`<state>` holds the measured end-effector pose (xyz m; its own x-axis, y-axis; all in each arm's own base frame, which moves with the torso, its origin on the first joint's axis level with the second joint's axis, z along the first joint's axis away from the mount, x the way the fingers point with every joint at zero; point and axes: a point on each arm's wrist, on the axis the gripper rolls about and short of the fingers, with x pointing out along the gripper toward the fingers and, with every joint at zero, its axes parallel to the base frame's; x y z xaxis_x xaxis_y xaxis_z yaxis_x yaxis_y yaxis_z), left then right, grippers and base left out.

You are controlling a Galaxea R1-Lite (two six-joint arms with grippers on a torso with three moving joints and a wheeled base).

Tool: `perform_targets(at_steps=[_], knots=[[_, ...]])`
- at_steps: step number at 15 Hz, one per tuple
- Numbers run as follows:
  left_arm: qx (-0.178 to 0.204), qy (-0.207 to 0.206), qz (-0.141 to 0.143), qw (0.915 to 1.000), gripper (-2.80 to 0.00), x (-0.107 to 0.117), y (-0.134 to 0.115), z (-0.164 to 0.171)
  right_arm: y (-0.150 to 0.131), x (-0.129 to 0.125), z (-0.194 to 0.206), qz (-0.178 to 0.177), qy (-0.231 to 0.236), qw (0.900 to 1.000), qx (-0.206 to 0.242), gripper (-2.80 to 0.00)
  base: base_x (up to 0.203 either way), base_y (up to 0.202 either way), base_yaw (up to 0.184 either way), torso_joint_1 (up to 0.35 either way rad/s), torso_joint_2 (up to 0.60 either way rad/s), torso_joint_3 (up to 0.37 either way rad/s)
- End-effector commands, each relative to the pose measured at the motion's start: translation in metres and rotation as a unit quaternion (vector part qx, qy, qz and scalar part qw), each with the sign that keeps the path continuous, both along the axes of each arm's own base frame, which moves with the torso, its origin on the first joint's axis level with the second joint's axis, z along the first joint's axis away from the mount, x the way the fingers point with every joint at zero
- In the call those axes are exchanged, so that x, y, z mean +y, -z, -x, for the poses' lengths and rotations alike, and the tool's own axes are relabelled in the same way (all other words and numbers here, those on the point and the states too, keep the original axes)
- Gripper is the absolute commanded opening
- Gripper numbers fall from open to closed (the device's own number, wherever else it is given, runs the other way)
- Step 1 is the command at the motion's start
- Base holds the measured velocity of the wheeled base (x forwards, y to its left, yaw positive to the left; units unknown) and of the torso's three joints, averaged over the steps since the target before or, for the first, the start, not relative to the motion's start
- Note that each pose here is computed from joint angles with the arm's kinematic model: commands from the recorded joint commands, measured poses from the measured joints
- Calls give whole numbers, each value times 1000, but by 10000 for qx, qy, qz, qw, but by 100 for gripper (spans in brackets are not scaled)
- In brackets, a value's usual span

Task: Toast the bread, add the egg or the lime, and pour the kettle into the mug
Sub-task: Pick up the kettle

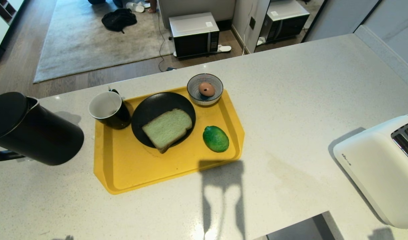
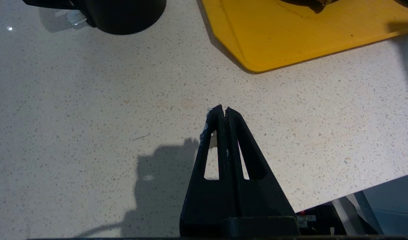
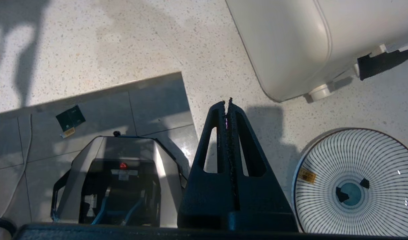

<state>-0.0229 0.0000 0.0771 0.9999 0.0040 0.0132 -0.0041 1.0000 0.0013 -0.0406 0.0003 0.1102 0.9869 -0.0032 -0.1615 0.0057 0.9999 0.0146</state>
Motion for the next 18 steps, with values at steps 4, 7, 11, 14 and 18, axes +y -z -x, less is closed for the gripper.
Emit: perform_targets(at_steps=[4, 7, 11, 14, 18], knots=[[-3, -3, -1, 10000, -280, 0, 0, 0, 33, 0, -11, 268, -101, 9991, -315, -280, 0, 0, 0, 0, 0, 0], [-3, -3, 6, 10000, -280, 0, 0, 0, 33, 0, -14, 414, -147, 9976, -530, -280, 0, 0, 0, 0, 0, 0], [-3, -3, -1, 10000, -280, 0, 0, 0, 34, 0, -15, 388, -105, 9978, -535, -280, 0, 0, 0, 0, 0, 0], [-3, -3, -1, 10000, -280, 0, 0, 0, 34, 0, -15, 388, -105, 9978, -535, -280, 0, 0, 0, 0, 0, 0], [-3, -3, 6, 10000, -280, 0, 0, 0, 34, 0, -15, 388, -111, 9978, -535, -280, 0, 0, 0, 0, 0, 0]])
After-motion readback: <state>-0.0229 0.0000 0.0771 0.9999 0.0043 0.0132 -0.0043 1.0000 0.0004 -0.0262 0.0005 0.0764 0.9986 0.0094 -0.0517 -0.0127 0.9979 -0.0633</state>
